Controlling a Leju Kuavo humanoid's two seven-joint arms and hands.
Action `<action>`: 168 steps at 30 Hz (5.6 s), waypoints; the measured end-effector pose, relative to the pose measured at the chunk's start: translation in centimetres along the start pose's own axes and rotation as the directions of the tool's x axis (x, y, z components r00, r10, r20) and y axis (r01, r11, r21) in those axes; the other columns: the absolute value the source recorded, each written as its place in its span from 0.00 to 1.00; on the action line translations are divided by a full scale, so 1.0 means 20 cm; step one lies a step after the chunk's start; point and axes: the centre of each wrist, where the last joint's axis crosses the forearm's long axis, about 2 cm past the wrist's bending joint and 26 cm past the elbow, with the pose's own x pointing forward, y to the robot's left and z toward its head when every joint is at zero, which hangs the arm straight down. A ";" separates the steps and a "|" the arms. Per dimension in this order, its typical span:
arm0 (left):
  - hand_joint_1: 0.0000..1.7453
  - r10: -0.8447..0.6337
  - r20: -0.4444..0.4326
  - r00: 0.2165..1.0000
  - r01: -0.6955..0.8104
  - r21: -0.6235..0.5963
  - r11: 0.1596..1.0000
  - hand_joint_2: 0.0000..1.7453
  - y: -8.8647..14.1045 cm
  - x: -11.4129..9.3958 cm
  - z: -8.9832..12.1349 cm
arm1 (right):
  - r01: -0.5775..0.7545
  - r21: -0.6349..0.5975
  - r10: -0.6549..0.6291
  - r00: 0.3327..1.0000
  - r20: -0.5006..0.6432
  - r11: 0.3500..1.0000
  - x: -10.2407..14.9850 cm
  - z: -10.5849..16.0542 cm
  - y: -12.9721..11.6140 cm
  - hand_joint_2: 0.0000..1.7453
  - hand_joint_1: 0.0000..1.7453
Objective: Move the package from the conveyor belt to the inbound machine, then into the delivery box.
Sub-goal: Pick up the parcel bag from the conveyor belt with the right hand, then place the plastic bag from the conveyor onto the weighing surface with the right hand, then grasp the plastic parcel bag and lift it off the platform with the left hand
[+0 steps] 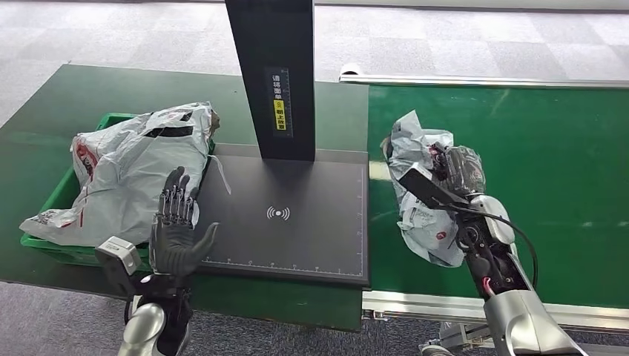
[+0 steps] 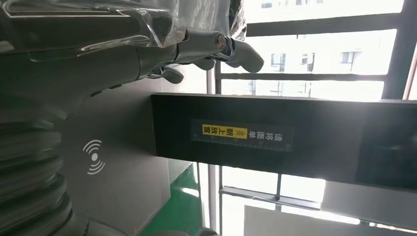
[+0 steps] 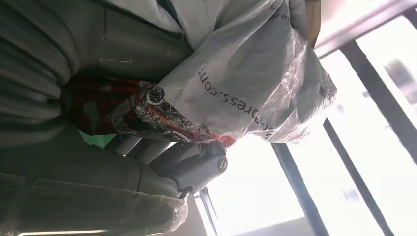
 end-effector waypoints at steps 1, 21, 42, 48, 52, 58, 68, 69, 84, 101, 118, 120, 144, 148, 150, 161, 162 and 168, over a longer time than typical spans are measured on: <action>0.00 0.010 0.003 1.000 -0.010 0.007 1.000 1.00 0.00 0.00 0.00 | -0.004 -0.081 0.010 0.998 0.068 0.997 0.05 0.00 -0.01 1.00 1.00; 0.00 0.086 0.043 0.995 -0.086 -0.008 0.996 1.00 -0.05 0.03 -0.15 | 0.246 -0.261 -0.068 0.837 0.543 0.933 0.74 0.04 0.12 1.00 1.00; 0.00 0.140 -0.059 0.988 -0.146 -0.112 0.983 1.00 -0.15 -0.03 -0.23 | -0.084 0.332 -0.040 0.936 0.350 0.940 0.73 0.08 0.63 1.00 0.00; 0.00 0.152 -0.072 0.986 -0.160 -0.119 0.980 1.00 -0.17 -0.05 -0.23 | 0.097 0.255 -0.197 0.895 0.401 0.962 0.73 0.07 0.61 1.00 0.00; 0.00 0.154 -0.077 0.985 -0.162 -0.127 0.979 1.00 -0.18 -0.06 -0.24 | 0.292 0.297 -0.385 0.860 0.334 0.909 0.72 0.06 0.59 1.00 0.00; 0.00 0.124 -0.086 0.989 -0.136 -0.155 0.979 1.00 -0.19 -0.08 -0.25 | 0.680 0.405 -0.770 0.629 0.106 0.611 0.72 0.06 0.58 1.00 0.00; 0.00 0.110 -0.115 0.987 -0.130 -0.186 0.974 1.00 -0.18 -0.13 -0.23 | 0.955 0.284 -0.983 -0.029 -0.180 -0.080 0.65 0.03 0.50 1.00 0.00; 0.00 0.107 -0.117 0.987 -0.128 -0.187 0.974 1.00 -0.18 -0.13 -0.23 | 0.959 0.272 -0.984 -0.031 -0.175 -0.078 0.65 0.02 0.50 1.00 0.00; 0.00 -0.079 -0.107 0.991 0.044 -0.297 0.954 1.00 -0.20 -0.15 -0.22 | 0.915 0.042 -0.914 0.404 -0.048 0.402 0.61 -0.02 0.42 1.00 0.00; 0.00 -0.062 -0.066 0.996 0.047 -0.206 0.977 1.00 -0.17 -0.10 -0.23 | 0.185 0.593 -0.195 0.980 -0.048 0.784 0.56 0.00 0.51 1.00 0.00; 0.00 -0.003 0.028 1.000 0.007 -0.138 0.990 1.00 -0.13 -0.05 -0.16 | 0.709 0.238 -0.746 0.605 0.278 0.664 0.66 0.05 0.28 1.00 0.00; 0.00 -0.006 0.031 1.000 0.010 -0.142 0.990 1.00 -0.13 -0.05 -0.16 | 0.728 0.227 -0.759 0.586 0.284 0.647 0.65 0.06 0.27 1.00 0.00; 0.00 -0.697 -0.008 0.717 0.529 -0.644 0.552 1.00 -0.50 -0.26 -0.28 | 0.868 -0.096 -0.866 0.494 0.080 0.487 0.57 0.10 0.28 1.00 0.00; 0.00 -0.771 0.050 0.635 0.539 -0.743 0.396 1.00 -0.54 -0.31 -0.26 | 0.866 -0.091 -0.864 0.498 0.076 0.491 0.57 0.09 0.28 1.00 0.00; 0.01 -0.789 0.073 0.610 0.526 -0.782 0.335 1.00 -0.54 -0.33 -0.25 | 0.865 -0.088 -0.863 0.500 0.074 0.494 0.58 0.09 0.28 1.00 0.00; 1.00 -0.806 0.112 0.581 0.536 -0.798 0.275 1.00 -0.53 -0.35 -0.26 | 0.860 -0.068 -0.857 0.510 0.073 0.506 0.58 0.09 0.28 1.00 0.00; 1.00 -0.805 0.114 0.582 0.543 -0.792 0.281 1.00 -0.53 -0.35 -0.26 | 0.859 -0.067 -0.856 0.511 0.073 0.507 0.58 0.09 0.28 1.00 0.00; 1.00 -0.792 0.088 0.604 0.571 -0.741 0.353 1.00 -0.50 -0.35 -0.25 | 0.858 -0.064 -0.856 0.513 0.071 0.509 0.58 0.10 0.28 1.00 0.00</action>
